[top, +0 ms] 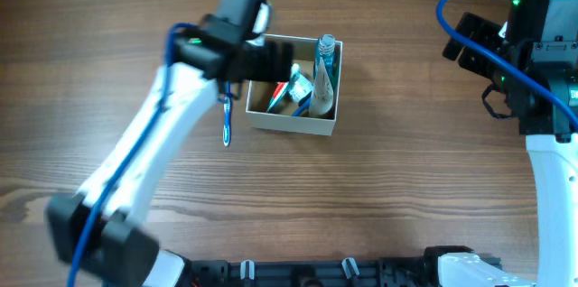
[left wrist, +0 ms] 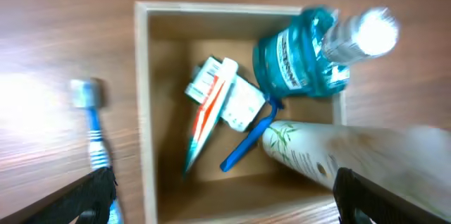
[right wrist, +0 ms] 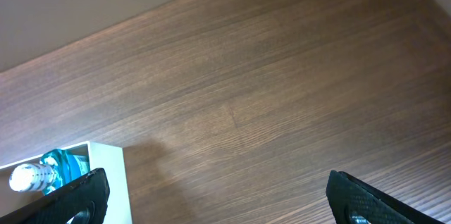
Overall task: Pack container
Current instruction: 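Carry the razor into the box and release it, then move the left gripper to the blue toothbrush and grasp it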
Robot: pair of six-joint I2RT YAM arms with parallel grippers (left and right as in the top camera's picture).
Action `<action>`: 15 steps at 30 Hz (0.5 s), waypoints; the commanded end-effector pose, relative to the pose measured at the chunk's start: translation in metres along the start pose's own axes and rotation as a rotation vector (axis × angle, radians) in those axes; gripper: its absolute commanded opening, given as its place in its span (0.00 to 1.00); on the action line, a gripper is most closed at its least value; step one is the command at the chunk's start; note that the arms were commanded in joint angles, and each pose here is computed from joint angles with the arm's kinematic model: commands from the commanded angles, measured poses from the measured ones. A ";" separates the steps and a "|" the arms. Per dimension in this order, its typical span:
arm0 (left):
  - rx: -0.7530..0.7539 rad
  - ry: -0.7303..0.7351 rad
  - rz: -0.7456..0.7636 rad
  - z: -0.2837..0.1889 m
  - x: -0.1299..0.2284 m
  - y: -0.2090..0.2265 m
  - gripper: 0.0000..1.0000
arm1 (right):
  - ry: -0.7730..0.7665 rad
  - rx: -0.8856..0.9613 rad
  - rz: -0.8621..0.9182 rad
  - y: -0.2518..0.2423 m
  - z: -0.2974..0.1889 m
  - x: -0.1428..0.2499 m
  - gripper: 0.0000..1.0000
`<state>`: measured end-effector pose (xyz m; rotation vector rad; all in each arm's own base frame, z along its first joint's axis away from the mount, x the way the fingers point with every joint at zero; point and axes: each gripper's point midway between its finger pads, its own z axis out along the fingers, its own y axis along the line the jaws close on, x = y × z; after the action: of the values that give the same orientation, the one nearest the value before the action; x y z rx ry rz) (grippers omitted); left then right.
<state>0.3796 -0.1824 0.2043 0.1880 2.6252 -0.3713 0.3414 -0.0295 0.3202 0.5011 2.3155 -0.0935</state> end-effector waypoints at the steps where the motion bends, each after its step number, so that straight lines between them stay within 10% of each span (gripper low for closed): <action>1: -0.107 -0.022 0.045 -0.024 -0.006 0.039 1.00 | -0.024 -0.010 0.008 0.001 -0.007 -0.006 1.00; 15: -0.250 0.274 -0.209 0.088 0.043 0.128 0.91 | -0.024 -0.010 0.008 0.001 -0.007 -0.006 1.00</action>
<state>0.4040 -0.0946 0.1065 -0.0496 2.8877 -0.1278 0.3414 -0.0295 0.3202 0.5011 2.3155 -0.0935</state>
